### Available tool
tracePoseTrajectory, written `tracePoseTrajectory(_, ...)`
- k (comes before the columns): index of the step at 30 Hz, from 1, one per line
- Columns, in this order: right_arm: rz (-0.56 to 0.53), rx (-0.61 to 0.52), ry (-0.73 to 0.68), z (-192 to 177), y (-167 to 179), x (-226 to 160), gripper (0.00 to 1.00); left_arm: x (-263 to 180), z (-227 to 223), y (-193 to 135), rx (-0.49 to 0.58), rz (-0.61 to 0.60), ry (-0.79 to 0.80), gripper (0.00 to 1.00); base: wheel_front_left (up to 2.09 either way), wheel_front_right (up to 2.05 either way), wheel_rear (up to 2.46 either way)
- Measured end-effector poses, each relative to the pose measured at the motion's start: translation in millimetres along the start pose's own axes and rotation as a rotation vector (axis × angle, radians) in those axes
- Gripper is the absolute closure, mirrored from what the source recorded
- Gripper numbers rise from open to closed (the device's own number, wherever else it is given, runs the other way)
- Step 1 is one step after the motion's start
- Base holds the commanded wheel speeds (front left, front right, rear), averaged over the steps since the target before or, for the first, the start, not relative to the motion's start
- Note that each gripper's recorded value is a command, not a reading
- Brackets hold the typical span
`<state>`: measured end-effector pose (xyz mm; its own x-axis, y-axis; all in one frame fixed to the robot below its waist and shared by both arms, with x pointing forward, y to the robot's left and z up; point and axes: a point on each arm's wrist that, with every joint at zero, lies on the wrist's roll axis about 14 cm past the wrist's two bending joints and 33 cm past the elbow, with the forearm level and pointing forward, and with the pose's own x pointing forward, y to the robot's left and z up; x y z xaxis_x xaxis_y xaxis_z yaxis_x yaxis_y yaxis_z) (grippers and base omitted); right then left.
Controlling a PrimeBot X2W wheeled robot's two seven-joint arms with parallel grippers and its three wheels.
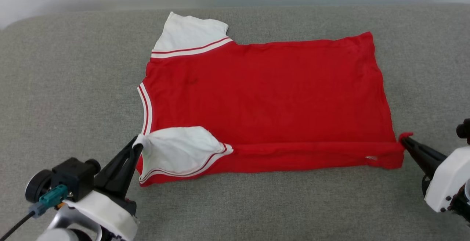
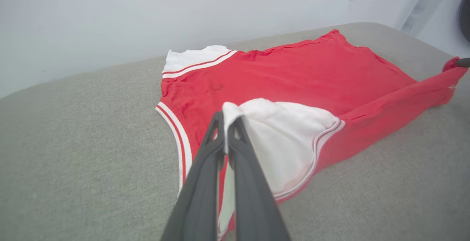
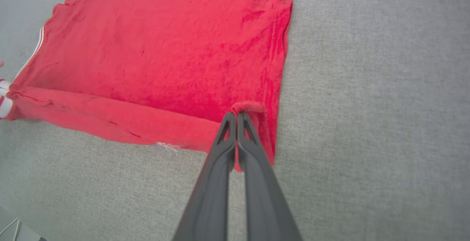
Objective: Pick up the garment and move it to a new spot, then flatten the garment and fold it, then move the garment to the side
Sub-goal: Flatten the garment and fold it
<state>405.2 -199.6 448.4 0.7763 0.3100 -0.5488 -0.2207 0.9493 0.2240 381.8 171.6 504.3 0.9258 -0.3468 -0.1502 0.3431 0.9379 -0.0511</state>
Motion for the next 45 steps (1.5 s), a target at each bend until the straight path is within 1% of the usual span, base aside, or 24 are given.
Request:
tracePoseTrajectory(4,-0.01,-0.035,0.028,2.8,-4.2,20.6,1.0,21.2,-3.2,11.1,0.002,0.01,-0.005,1.0,0.0,0.0,0.0)
tracePoseTrajectory(9,-0.024,-0.069,0.062,2.2,-10.3,45.3,1.0,39.7,-23.5,30.1,0.002,0.044,0.054,1.0,0.0,0.0,0.0)
tracePoseTrajectory(13,-0.036,-0.078,0.1,-5.8,-16.9,62.7,1.0,55.3,-34.1,39.3,0.002,0.048,0.072,1.0,0.0,0.0,0.0)
tracePoseTrajectory(15,-0.04,-0.085,0.12,-10.6,-19.0,70.6,1.0,61.2,-40.8,44.7,0.021,0.05,0.088,1.0,0.0,0.0,0.0)
tracePoseTrajectory(19,-0.041,-0.103,0.153,-20.4,-20.4,82.6,1.0,71.0,-55.0,49.0,0.033,0.048,0.122,1.0,0.0,0.0,0.0)
tracePoseTrajectory(22,-0.04,-0.113,0.15,-20.7,-19.8,86.2,1.0,74.3,-64.5,48.1,0.039,0.043,0.141,1.0,0.0,0.0,0.0)
tracePoseTrajectory(23,-0.039,-0.112,0.145,-20.2,-19.0,86.5,0.77,75.1,-66.2,46.1,0.037,0.04,0.141,1.0,0.0,0.0,0.0)
tracePoseTrajectory(24,-0.04,-0.108,0.135,-19.0,-18.2,86.3,0.0,74.8,-69.3,45.8,0.032,0.043,0.148,0.8,0.0,0.0,0.0)
tracePoseTrajectory(25,-0.041,-0.105,0.128,-18.6,-17.5,85.6,0.0,74.3,-71.6,44.9,0.029,0.045,0.153,0.29,0.0,0.0,0.0)
tracePoseTrajectory(26,-0.041,-0.106,0.122,-18.1,-16.3,84.6,0.0,73.3,-73.3,44.8,0.027,0.048,0.155,0.0,0.0,0.0,0.0)
tracePoseTrajectory(30,-0.044,-0.105,0.081,-10.3,-13.2,76.9,0.0,71.8,-64.9,45.4,0.027,0.074,0.106,0.0,0.0,0.0,0.0)
tracePoseTrajectory(33,-0.044,-0.099,0.038,-2.2,-9.9,68.0,0.0,67.5,-53.6,48.0,0.005,0.112,0.062,0.0,0.0,0.0,0.0)
tracePoseTrajectory(37,-0.061,-0.152,-0.006,5.8,-9.2,51.1,0.0,51.8,-45.9,55.7,-0.017,0.189,0.035,0.0,0.0,0.0,0.0)
tracePoseTrajectory(39,-0.059,-0.196,0.002,1.9,-4.5,42.5,0.0,43.1,-41.6,54.9,-0.062,0.222,0.013,0.0,0.0,0.0,0.0)
tracePoseTrajectory(42,-0.071,-0.183,-0.029,4.0,-2.0,29.5,0.0,27.0,-43.4,49.6,-0.108,0.263,0.011,0.0,0.0,0.0,0.0)
tracePoseTrajectory(45,-0.109,-0.181,-0.04,2.5,-5.5,17.1,0.0,11.2,-43.9,47.9,-0.164,0.31,0.013,0.0,0.0,0.0,0.0)
